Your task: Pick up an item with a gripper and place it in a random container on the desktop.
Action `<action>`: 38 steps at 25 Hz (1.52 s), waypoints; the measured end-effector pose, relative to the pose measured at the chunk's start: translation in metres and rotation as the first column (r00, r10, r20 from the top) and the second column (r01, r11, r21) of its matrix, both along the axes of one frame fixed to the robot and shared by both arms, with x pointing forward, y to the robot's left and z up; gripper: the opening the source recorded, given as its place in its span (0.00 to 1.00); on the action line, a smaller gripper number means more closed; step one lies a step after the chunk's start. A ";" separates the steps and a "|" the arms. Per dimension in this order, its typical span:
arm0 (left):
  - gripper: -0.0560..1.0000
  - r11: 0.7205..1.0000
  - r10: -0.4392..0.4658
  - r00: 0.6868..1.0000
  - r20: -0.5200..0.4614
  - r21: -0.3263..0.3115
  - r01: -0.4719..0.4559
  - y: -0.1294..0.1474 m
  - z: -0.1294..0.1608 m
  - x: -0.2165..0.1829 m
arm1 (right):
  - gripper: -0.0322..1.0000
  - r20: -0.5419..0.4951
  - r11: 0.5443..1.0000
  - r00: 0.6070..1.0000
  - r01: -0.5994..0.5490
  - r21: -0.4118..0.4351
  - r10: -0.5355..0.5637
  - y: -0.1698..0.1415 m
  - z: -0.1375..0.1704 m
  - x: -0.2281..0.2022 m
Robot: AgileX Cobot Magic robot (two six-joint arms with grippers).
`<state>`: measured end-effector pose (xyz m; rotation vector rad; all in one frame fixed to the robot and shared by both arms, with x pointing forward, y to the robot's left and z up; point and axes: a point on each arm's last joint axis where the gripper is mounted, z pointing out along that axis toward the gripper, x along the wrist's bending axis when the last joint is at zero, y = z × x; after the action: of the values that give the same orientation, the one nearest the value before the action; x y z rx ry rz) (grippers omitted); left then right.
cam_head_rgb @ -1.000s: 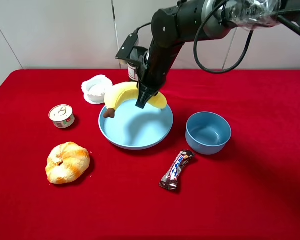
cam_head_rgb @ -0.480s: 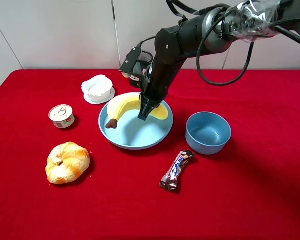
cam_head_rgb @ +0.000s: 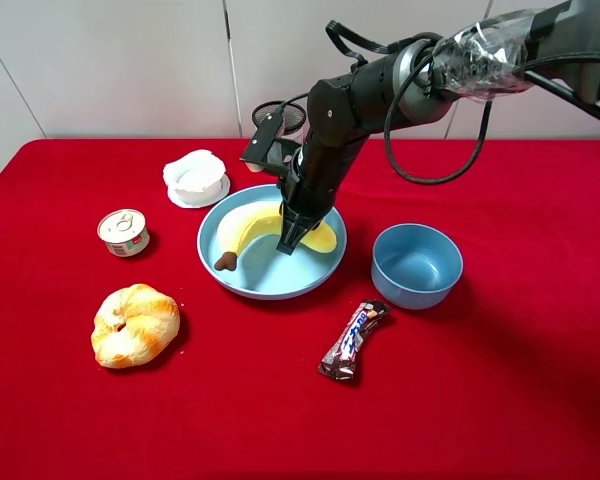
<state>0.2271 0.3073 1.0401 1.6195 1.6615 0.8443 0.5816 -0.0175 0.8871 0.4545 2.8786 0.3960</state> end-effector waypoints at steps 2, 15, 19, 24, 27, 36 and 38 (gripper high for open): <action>0.98 1.000 0.000 1.000 0.000 0.000 0.000 0.000 0.000 0.000 | 0.13 0.000 1.000 1.000 0.000 0.000 0.000 0.000 -0.001 0.000; 0.98 1.000 0.000 1.000 0.000 0.000 0.000 0.000 0.000 0.000 | 0.13 0.000 1.000 1.000 0.000 0.000 0.000 0.000 -0.001 0.000; 0.98 1.000 0.000 1.000 0.000 0.000 0.000 0.000 0.000 0.000 | 0.13 0.000 1.000 1.000 0.000 0.000 0.000 0.000 -0.001 0.000; 0.98 1.000 0.000 1.000 0.000 0.000 0.000 0.000 0.000 0.000 | 0.28 0.000 1.000 1.000 0.001 0.001 -0.001 0.000 -0.001 0.000; 0.98 1.000 0.000 1.000 0.000 0.000 0.000 0.000 0.000 0.000 | 0.40 0.000 1.000 1.000 0.001 0.001 -0.001 0.000 -0.001 0.000; 0.98 1.000 0.000 1.000 0.000 0.000 0.000 0.000 0.000 0.000 | 0.69 -0.010 0.999 0.999 0.037 0.010 -0.037 0.000 -0.001 0.000; 0.98 1.000 0.000 1.000 0.000 0.000 0.000 0.000 0.000 0.000 | 0.70 -0.012 0.999 0.999 0.045 0.012 -0.045 0.000 -0.001 0.000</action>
<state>0.2271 0.3073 1.0401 1.6195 1.6615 0.8443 0.5816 -0.0174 0.8865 0.5243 2.8728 0.4055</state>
